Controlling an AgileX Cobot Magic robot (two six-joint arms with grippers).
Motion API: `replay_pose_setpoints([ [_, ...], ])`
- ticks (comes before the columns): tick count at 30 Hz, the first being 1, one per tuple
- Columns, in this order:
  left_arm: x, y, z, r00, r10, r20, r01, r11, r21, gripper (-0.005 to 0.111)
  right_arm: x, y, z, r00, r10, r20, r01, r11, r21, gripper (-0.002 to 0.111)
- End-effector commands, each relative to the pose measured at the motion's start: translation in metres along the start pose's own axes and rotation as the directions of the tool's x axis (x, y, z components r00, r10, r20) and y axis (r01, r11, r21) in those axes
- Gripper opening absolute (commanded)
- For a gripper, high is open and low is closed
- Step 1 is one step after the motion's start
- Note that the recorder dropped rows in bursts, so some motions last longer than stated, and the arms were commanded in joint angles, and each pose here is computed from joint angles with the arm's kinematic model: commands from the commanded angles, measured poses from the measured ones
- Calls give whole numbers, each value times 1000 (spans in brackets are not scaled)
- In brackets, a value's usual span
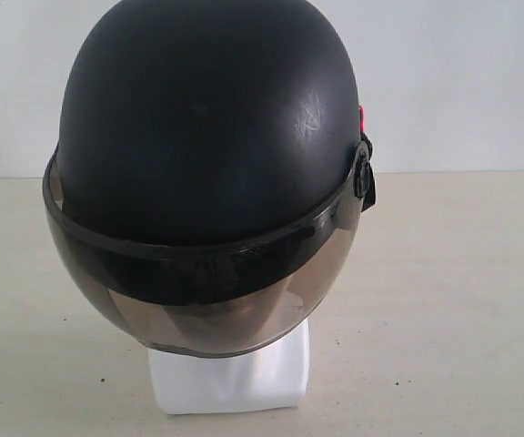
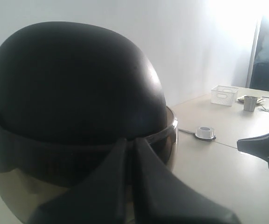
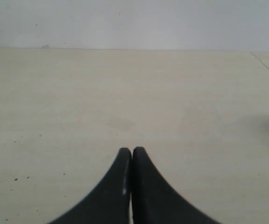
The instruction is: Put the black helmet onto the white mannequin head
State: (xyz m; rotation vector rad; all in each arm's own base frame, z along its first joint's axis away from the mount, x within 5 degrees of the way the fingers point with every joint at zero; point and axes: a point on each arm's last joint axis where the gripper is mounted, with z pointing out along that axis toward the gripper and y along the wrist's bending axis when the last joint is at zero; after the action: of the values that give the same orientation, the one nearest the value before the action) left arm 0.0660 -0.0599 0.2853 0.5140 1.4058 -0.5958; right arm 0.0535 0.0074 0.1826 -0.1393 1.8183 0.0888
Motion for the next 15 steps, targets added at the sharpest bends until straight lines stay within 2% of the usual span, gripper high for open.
replay_pose_setpoints([
  [1, 0, 0, 0, 1000, -5, 12, 5, 1000, -9, 5, 0, 0, 0, 1000, -16, 7, 16, 1000, 6, 0],
  [15, 0, 0, 0, 1000, -5, 12, 5, 1000, -9, 5, 0, 0, 0, 1000, -12, 7, 12, 1000, 5, 0],
])
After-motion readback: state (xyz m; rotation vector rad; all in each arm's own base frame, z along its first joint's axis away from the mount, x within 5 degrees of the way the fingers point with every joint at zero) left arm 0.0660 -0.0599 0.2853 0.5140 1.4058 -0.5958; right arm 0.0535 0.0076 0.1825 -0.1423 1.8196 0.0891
